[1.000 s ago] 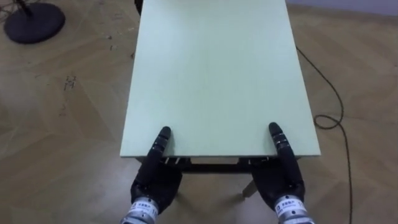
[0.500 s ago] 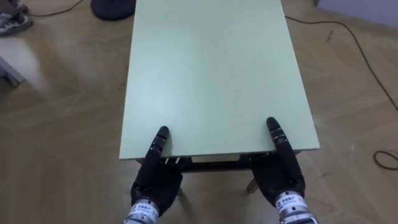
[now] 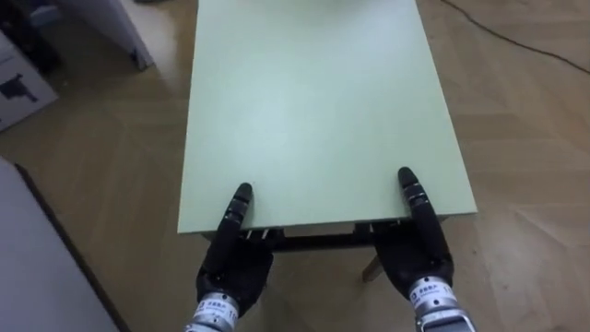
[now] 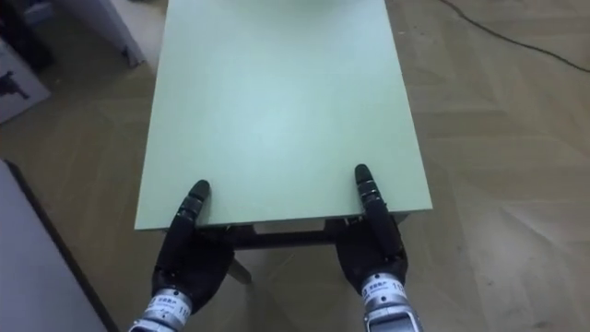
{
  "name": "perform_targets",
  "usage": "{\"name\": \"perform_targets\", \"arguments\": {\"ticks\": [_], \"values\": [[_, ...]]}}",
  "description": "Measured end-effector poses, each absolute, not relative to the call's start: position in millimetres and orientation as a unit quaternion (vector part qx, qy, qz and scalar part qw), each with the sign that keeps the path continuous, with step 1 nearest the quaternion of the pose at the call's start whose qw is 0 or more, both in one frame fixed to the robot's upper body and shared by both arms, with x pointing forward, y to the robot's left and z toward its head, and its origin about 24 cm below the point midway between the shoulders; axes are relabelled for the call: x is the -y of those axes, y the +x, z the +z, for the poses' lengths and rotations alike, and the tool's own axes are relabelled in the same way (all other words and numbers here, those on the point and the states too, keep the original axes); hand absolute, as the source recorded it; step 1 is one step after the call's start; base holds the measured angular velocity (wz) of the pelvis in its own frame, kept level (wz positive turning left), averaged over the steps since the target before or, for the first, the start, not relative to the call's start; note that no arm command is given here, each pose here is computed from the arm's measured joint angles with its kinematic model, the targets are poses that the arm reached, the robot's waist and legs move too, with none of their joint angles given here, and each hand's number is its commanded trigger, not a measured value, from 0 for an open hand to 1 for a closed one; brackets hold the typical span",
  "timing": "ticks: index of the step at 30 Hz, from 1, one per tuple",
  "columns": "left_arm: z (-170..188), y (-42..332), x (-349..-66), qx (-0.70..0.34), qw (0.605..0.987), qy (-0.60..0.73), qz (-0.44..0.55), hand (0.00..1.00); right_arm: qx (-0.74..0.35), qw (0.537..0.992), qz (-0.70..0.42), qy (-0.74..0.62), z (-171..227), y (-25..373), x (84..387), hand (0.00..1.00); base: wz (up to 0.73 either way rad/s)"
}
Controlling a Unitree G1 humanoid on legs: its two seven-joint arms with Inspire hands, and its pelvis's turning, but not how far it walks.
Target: Move table with human
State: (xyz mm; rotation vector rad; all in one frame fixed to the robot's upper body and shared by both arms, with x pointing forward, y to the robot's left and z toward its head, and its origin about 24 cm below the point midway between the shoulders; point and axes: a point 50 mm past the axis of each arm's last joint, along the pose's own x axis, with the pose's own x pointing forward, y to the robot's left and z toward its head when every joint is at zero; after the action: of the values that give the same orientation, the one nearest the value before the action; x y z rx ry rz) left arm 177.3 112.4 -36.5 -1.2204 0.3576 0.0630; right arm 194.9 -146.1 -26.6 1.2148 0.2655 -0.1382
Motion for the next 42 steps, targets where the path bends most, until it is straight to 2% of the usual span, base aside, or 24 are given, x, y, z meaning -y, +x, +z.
{"name": "perform_targets", "arguments": {"ticks": [14, 24, 42], "values": [[-39.7, 172.3, -120.1, -0.169, 0.805, -0.566, 0.045, 1.0, -0.142, 0.81, -0.056, 0.566, -26.9, 197.5, 142.2, 1.0, 0.34], [-37.0, 175.4, -122.9, -0.164, 0.808, -0.564, 0.04, 1.0, -0.139, 0.807, -0.051, 0.572, -26.1, 199.5, 140.4, 1.0, 0.68], [-47.9, 166.7, -111.3, -0.196, 0.792, -0.576, 0.054, 1.0, -0.158, 0.813, -0.071, 0.556, -33.0, 190.9, 144.7, 1.0, 0.35]]}}
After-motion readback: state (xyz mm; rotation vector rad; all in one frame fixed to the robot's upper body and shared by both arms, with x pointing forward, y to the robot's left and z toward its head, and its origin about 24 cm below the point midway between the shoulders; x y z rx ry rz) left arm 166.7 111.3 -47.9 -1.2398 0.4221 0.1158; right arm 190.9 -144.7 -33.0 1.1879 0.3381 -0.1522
